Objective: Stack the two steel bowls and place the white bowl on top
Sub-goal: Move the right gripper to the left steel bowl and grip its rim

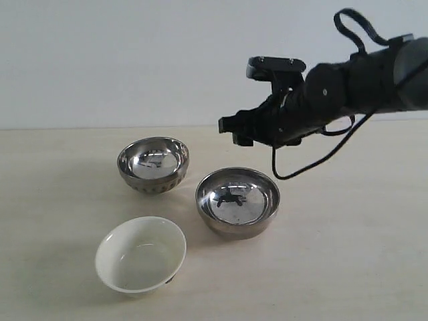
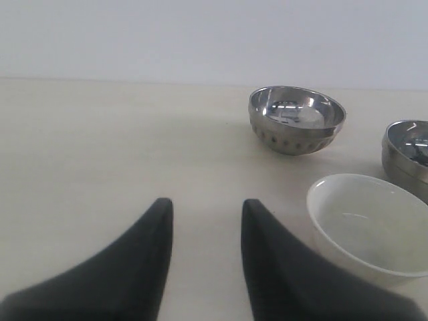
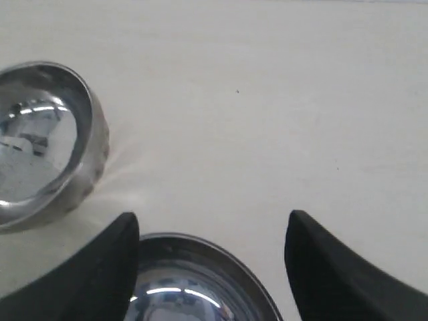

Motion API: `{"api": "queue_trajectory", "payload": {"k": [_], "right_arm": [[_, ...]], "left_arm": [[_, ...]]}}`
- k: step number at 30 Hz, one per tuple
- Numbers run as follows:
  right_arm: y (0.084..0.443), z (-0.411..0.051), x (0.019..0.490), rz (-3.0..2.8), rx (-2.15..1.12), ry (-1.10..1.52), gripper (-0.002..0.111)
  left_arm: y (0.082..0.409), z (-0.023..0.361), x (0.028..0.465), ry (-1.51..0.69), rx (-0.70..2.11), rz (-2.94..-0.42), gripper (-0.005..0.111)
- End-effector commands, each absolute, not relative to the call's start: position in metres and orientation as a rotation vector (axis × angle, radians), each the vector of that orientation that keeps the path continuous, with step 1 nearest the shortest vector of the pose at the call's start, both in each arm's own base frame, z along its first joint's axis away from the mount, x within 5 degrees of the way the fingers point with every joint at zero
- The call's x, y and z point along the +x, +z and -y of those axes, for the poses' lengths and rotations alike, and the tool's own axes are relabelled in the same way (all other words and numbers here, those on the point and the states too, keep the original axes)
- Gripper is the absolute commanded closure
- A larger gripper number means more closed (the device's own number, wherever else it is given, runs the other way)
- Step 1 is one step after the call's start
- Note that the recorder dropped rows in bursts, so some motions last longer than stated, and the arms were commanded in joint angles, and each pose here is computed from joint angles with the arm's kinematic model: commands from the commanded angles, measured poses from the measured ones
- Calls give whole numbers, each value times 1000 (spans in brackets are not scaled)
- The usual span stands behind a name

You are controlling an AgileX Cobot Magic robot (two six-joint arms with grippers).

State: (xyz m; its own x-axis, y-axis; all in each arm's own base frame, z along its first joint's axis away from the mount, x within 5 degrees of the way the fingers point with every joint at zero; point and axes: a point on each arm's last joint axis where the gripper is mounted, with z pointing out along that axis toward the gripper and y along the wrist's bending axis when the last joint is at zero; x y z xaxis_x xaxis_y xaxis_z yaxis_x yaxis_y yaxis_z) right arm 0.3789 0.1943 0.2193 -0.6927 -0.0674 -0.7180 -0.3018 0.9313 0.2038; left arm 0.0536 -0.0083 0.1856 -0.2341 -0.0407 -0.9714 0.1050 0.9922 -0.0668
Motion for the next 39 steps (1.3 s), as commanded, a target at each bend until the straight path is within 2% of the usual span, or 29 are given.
{"api": "queue_trajectory", "payload": {"k": [1, 3, 8, 20, 22, 29, 36, 39], "right_arm": [[245, -213, 387, -2343, -300, 431, 52], [242, -232, 398, -2340, -284, 502, 52], [201, -278, 417, -2392, -332, 562, 52], [146, -304, 456, -2412, -326, 579, 52], [148, -305, 456, -2412, -364, 566, 58], [148, -306, 455, -2415, -388, 560, 108], [150, -305, 453, -2432, -405, 558, 108], [162, -305, 453, -2403, -410, 561, 108]], "left_arm": [[185, 8, 54, -132, 46, -1796, 74], [185, 8, 54, -132, 46, -1796, 74], [185, 8, 54, -132, 46, -1796, 74], [185, 8, 54, -132, 46, -1796, 74], [185, 8, 54, -132, 46, -1796, 74], [185, 8, 54, -132, 46, -1796, 74], [185, 8, 54, -132, 46, -1796, 74], [185, 8, 54, -132, 46, -1796, 74]]}}
